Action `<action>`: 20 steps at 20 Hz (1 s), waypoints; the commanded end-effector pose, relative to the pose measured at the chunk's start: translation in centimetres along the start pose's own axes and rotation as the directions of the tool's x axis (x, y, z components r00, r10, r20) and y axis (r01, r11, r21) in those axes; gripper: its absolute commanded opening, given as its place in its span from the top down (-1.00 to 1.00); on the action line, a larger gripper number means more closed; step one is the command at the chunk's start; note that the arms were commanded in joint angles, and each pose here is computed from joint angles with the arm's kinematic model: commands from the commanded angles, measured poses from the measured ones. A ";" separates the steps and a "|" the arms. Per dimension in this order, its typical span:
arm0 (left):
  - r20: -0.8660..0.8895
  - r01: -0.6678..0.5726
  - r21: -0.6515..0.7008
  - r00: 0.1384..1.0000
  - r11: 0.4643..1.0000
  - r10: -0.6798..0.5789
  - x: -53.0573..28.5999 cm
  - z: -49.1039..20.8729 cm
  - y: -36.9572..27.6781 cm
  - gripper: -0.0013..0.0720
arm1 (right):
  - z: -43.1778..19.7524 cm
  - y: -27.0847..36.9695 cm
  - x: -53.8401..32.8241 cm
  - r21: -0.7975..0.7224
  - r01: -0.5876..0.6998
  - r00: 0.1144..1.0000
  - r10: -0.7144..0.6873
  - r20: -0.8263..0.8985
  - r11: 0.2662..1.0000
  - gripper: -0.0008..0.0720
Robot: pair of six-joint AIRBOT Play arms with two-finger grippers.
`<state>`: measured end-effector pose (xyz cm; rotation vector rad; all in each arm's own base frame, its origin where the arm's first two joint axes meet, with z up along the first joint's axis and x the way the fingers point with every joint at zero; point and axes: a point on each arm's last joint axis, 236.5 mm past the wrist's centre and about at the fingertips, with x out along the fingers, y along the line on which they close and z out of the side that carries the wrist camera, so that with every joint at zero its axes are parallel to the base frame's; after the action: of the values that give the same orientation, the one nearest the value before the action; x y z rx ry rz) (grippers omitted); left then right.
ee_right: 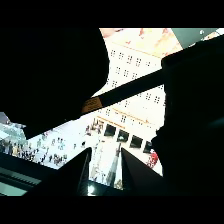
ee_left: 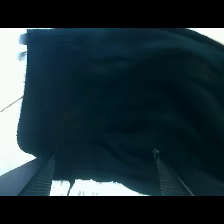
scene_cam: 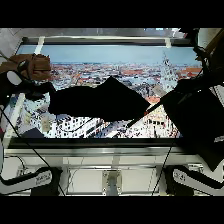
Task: Fold the clothes and pants, and hang the long-sleeved shirts on hangers.
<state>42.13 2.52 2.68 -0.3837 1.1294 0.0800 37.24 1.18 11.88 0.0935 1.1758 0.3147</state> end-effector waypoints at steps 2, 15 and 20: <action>0.071 0.092 -0.273 0.995 0.958 -0.076 3.9 2.4 3.6 -0.96 | -0.3 0.3 1.6 0.025 -0.034 0.999 0.034 0.001 0.999 0.35; 0.134 0.261 -0.373 0.965 0.891 -0.227 10.7 5.6 2.0 -0.36 | 2.3 -0.8 1.5 0.027 0.009 0.994 -0.012 0.112 1.000 0.36; 0.133 0.262 -0.345 0.964 0.901 -0.229 10.8 5.5 2.0 0.94 | 2.3 -0.9 1.5 0.026 0.013 0.994 -0.016 0.111 1.000 0.36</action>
<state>50.69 5.10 -5.56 -0.8425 0.9809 0.1041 39.86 1.05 11.17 0.1262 1.0766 0.2827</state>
